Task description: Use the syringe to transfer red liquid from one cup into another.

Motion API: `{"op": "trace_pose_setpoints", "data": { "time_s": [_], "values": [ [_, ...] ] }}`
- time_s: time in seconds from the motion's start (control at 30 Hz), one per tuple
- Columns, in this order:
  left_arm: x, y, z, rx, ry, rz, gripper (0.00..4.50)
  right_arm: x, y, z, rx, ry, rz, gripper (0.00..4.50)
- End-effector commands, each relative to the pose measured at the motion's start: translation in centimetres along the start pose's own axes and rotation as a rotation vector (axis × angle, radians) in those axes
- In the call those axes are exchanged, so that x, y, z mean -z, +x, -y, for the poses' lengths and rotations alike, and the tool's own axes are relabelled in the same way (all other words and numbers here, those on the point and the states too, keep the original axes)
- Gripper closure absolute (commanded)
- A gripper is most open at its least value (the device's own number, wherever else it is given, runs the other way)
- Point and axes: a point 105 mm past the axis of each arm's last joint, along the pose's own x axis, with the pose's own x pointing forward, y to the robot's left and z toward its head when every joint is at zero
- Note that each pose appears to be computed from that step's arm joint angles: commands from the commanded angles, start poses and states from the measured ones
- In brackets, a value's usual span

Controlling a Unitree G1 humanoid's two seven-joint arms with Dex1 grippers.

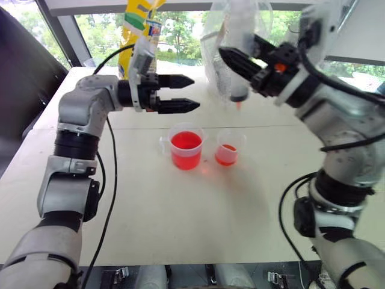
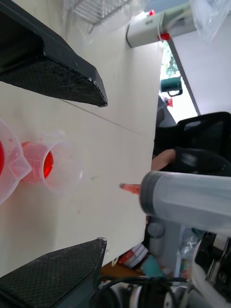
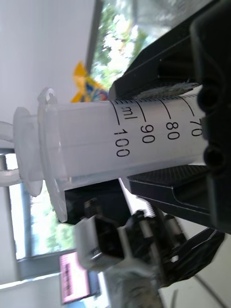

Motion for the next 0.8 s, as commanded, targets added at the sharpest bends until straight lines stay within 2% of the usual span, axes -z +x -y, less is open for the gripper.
{"op": "trace_pose_setpoints", "data": {
  "time_s": [0.03, 0.3, 0.6, 0.8],
  "values": [
    [-2.6, -1.0, 0.1, -0.021, 0.077, 0.031, 0.00, 1.5, 1.3, -0.3, -0.017, 0.022, 0.057, 3.08],
    [-3.7, -2.7, 0.4, -0.064, 0.095, 0.016, 0.00, 8.2, 2.0, -1.4, -0.022, 0.137, 0.058, 3.08],
    [-3.6, -1.3, -0.4, -0.099, 0.116, 0.016, 0.00, 11.3, 1.6, -3.1, -0.040, 0.165, 0.041, 3.08],
    [-3.2, 0.0, -0.9, -0.096, 0.119, 0.015, 0.00, 11.9, 1.7, -3.7, -0.044, 0.158, 0.033, 3.08]
  ]
}}
